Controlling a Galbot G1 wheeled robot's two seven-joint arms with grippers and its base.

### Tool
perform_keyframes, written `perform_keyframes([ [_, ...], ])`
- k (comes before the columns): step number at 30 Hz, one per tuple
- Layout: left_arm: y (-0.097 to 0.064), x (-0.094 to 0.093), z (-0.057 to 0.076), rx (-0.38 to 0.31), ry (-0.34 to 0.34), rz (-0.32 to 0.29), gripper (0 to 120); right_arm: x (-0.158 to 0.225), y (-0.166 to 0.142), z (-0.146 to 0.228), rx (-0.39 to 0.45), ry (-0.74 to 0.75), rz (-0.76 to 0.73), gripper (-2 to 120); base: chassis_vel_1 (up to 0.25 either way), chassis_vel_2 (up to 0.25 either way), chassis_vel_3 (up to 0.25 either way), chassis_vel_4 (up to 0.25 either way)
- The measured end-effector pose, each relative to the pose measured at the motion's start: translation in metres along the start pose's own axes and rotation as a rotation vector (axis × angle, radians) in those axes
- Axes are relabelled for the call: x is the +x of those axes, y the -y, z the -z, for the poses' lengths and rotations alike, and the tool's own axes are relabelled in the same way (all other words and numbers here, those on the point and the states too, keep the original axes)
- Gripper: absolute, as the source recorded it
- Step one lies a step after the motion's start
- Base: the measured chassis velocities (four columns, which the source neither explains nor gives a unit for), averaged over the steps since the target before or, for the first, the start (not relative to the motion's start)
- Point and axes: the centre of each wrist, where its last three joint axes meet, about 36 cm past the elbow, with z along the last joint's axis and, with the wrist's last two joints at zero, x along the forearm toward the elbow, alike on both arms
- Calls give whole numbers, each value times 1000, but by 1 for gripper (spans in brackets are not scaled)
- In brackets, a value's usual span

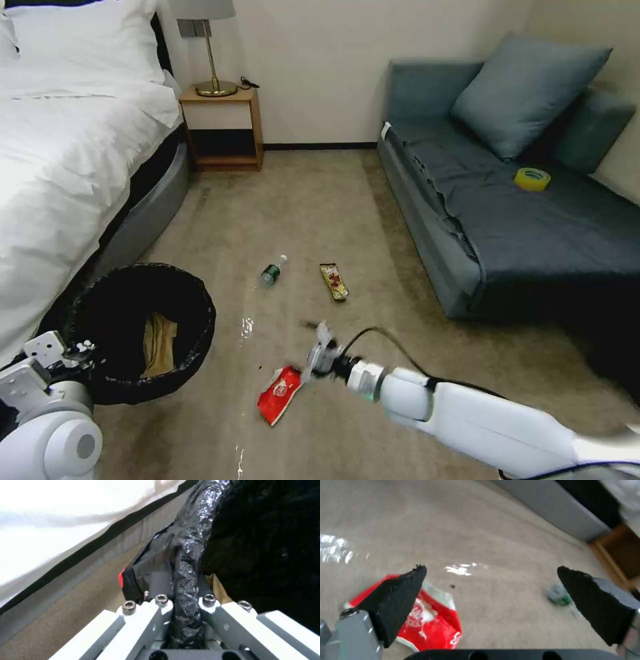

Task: Pick up the trash bin, then pick up the garbage on the floor and place it into the trash bin.

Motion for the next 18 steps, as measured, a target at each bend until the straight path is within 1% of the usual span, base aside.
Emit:
perform_keyframes([
  [2,-2,2,1,5,1,3,3,-19,12,-10,78,12,67,100,0,0,0,0],
  [3,-2,2,1,5,1,3,3,-19,12,-10,78,12,67,100,0,0,0,0],
  [5,-5,3,0,7,0,11,3,-42,20,-14,144,26,118,100,0,0,0,0],
  [7,-6,3,0,9,1,16,3,-64,20,-15,179,37,151,100,0,0,0,0],
  [9,-7,3,0,9,1,17,3,-66,20,-15,182,39,154,100,0,0,0,0],
  [10,-9,3,0,10,2,23,3,-79,21,-18,209,44,180,100,0,0,0,0],
  [12,-11,3,-1,11,2,26,3,-87,22,-25,230,40,209,100,0,0,0,0],
  [18,-13,4,0,13,4,28,3,-94,23,-47,260,0,264,100,0,0,0,0],
])
